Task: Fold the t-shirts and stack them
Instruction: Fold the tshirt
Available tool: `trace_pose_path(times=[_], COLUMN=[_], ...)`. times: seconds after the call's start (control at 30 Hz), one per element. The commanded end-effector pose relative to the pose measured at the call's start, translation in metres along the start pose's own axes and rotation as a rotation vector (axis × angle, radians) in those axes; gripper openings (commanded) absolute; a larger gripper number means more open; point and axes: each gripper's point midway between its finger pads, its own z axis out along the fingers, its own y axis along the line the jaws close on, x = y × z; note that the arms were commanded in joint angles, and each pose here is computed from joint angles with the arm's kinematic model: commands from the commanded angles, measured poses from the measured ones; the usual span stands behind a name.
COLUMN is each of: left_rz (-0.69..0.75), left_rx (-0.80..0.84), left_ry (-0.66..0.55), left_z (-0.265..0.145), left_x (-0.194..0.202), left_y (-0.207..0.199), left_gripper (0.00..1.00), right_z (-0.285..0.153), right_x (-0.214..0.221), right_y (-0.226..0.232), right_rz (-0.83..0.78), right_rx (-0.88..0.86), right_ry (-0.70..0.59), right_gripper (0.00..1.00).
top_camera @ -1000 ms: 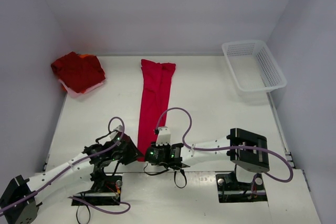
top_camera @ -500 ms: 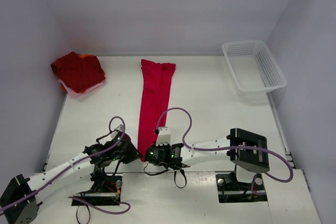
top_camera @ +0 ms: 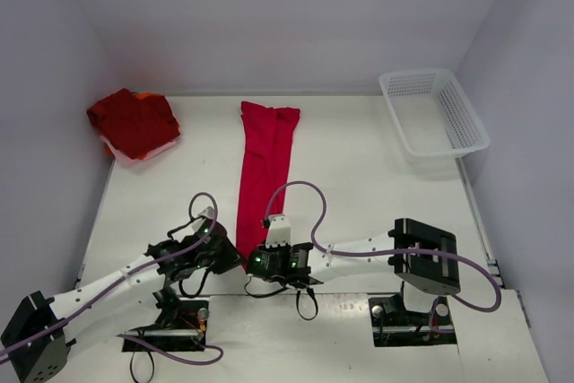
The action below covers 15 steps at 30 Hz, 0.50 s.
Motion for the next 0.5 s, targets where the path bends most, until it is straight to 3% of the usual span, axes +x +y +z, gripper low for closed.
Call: trace_pose_path(times=[0.0,0.47], left_rz=[0.028,0.065], left_rx=[0.093,0.095], left_ry=[-0.061,-0.111], left_z=[-0.014,-0.018], left_x=[-0.019,-0.035], left_y=[-0.044,-0.069], left_gripper=[0.0,0.0], right_z=[-0.017,-0.032], right_x=[-0.037,-0.083], right_y=[0.008,0.008], right_rz=[0.02,0.016], right_rx=[-0.012,-0.02], right_ry=[-0.09,-0.159], right_gripper=[0.0,0.0])
